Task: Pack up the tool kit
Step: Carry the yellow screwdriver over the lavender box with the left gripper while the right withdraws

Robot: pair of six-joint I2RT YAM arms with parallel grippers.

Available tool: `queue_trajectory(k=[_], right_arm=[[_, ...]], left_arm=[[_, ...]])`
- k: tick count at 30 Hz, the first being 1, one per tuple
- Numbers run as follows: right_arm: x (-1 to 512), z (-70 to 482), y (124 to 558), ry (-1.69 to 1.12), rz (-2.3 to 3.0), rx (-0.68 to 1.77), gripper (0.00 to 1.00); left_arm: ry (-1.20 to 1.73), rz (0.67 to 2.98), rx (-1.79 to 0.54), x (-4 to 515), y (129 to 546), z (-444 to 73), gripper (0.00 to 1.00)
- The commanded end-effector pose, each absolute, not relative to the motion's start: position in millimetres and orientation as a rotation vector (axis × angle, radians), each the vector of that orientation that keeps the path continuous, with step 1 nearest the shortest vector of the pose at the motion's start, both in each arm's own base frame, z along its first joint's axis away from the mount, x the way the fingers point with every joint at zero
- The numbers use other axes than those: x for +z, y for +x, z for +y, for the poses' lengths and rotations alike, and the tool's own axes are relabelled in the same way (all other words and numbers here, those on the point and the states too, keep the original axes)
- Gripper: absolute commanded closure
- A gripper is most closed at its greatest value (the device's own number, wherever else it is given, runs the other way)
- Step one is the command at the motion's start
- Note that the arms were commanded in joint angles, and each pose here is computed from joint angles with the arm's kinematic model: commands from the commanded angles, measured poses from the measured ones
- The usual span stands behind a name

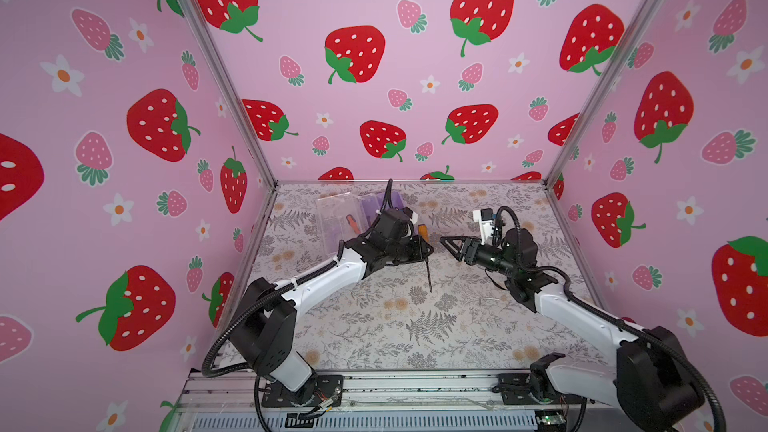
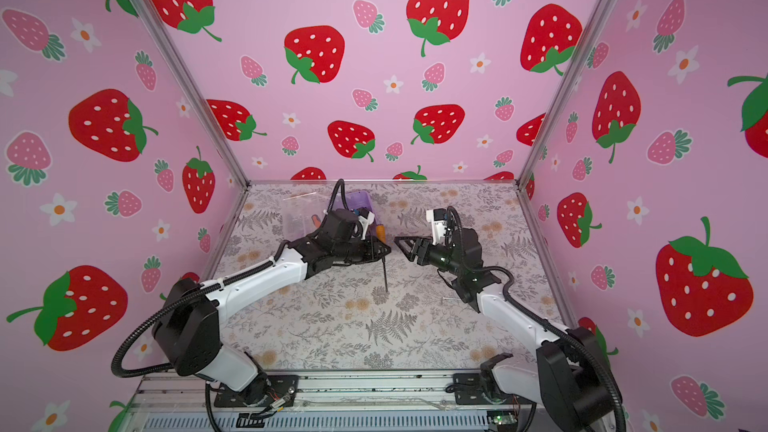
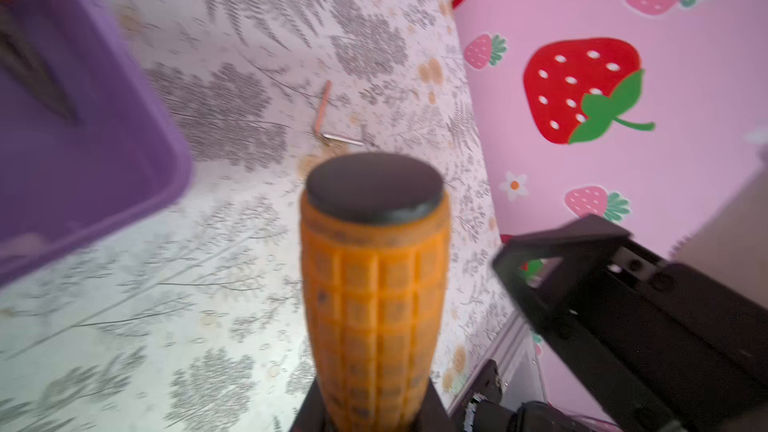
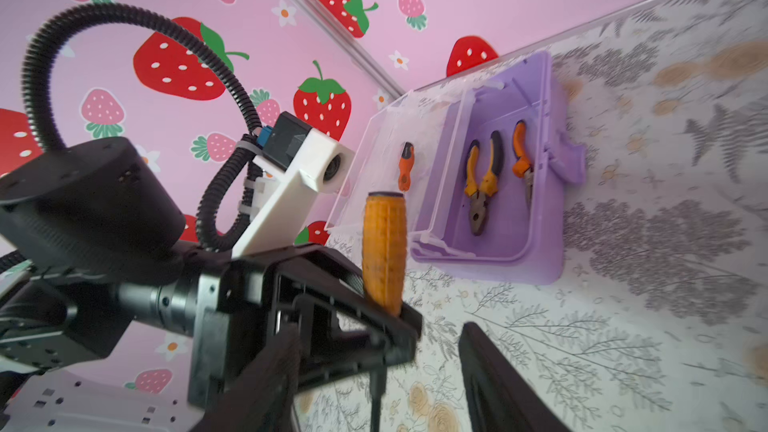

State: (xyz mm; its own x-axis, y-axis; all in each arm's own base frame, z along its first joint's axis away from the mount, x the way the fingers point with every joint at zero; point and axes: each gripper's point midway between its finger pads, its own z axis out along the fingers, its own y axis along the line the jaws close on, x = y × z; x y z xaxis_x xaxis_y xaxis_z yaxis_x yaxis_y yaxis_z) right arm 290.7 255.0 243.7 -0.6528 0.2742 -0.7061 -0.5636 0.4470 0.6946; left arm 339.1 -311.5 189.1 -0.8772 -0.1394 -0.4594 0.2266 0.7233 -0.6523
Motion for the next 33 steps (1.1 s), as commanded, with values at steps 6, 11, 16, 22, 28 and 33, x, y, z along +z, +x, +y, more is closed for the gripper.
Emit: queue_trajectory(k=[6,11,16,22,28,33], right_arm=[[246.4,210.2,300.8,-0.138,1.869,1.079,0.35],[227.1,200.4,298.0,-0.111,1.91,1.068,0.35],[218.9,200.0,294.3,-0.118,1.932,1.084,0.33],[207.8,198.0,292.6,-0.112,1.958,1.077,0.33],[199.3,197.7,292.7,-0.109,1.98,1.074,0.33],[199.9,197.2,293.6,-0.11,1.979,1.072,0.33]], left_arm=[[-0.303,2.484,-0.581,177.1,409.9,-205.8,1.0],[-0.379,2.544,-0.498,154.5,439.3,-188.5,1.0],[-0.413,2.555,-0.427,138.1,465.5,-175.2,1.0],[-0.444,2.548,-0.469,141.7,484.4,-169.0,1.0],[-0.462,2.534,-0.442,149.3,497.3,-155.7,1.0],[-0.467,2.54,-0.391,143.1,507.2,-146.0,1.0]])
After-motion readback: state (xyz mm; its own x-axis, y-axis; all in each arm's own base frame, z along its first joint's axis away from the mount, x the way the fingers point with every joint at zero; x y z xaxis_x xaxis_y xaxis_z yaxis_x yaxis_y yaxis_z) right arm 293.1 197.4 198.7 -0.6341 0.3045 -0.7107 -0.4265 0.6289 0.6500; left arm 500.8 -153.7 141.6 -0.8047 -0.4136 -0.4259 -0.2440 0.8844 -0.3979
